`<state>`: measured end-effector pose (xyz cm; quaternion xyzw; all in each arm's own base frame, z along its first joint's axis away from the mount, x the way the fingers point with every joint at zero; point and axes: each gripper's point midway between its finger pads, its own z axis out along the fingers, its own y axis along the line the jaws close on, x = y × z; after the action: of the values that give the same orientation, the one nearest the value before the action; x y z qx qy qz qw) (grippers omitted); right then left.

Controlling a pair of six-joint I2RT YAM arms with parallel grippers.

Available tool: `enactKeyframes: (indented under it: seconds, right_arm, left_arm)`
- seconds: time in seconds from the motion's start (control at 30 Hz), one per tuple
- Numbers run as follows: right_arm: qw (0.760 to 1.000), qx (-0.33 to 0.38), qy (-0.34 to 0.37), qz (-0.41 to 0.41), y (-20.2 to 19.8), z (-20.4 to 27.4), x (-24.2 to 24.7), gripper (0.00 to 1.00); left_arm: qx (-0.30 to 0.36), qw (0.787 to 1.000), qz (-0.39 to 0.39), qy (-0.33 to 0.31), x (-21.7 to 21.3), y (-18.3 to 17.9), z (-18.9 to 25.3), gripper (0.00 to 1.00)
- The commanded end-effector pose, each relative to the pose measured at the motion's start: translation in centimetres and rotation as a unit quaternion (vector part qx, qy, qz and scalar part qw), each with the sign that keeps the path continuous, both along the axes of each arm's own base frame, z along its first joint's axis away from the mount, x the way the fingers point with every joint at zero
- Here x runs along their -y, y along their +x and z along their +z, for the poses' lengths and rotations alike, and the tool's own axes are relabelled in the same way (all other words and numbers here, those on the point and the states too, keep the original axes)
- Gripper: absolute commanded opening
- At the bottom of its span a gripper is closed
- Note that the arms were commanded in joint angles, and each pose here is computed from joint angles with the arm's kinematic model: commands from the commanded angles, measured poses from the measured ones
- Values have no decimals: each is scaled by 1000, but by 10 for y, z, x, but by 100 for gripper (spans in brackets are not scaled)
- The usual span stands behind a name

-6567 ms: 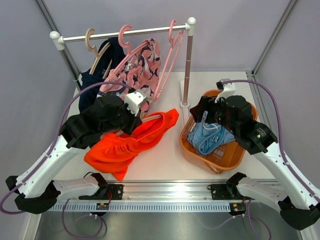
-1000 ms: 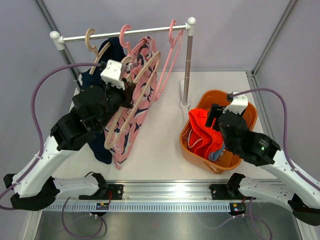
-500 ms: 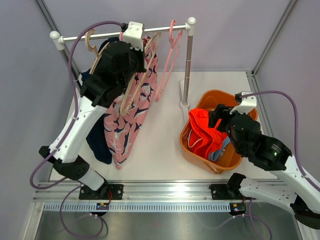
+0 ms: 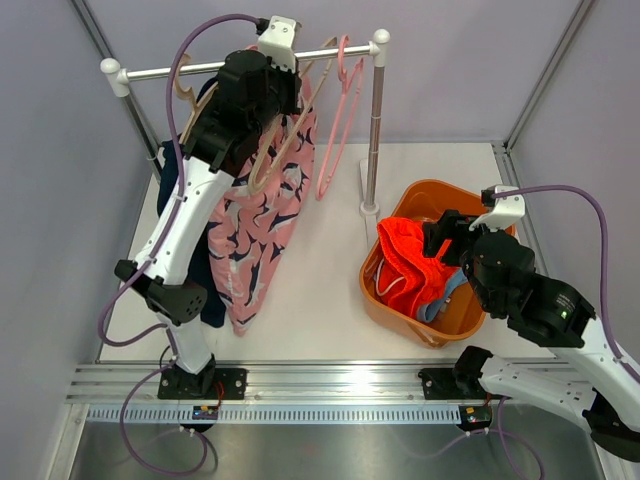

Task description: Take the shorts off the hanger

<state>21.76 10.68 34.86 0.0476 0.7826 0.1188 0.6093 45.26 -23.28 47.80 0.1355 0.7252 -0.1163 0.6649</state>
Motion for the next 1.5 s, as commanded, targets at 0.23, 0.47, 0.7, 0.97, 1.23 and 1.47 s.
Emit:
enactKeyframes:
  seconds: [0.23, 0.47, 0.7, 0.97, 1.23, 1.47]
  right_arm:
    - [1000, 14, 9, -8, 0, 12, 5, 77]
    - [1000, 9, 8, -7, -3, 10, 8, 77]
    - [1000, 7, 10, -12, -6, 8, 13, 77]
    - [1000, -4, 5, -8, -6, 3, 10, 80]
    - [1000, -4, 5, -11, -7, 2, 13, 81]
    - [1000, -3, 4, -14, -6, 1, 13, 83]
  left_arm:
    - [12, 998, -47, -30, 29, 18, -1, 0]
    - [-5, 998, -56, -40, 41, 28, -19, 0]
    - [-19, 997, -68, -42, 47, 28, -30, 5]
    - [-5, 996, -76, -40, 43, 9, -19, 12]
    - [41, 995, -82, -42, 30, -29, 16, 42]
    - [73, 994, -78, -35, 17, -72, 44, 85]
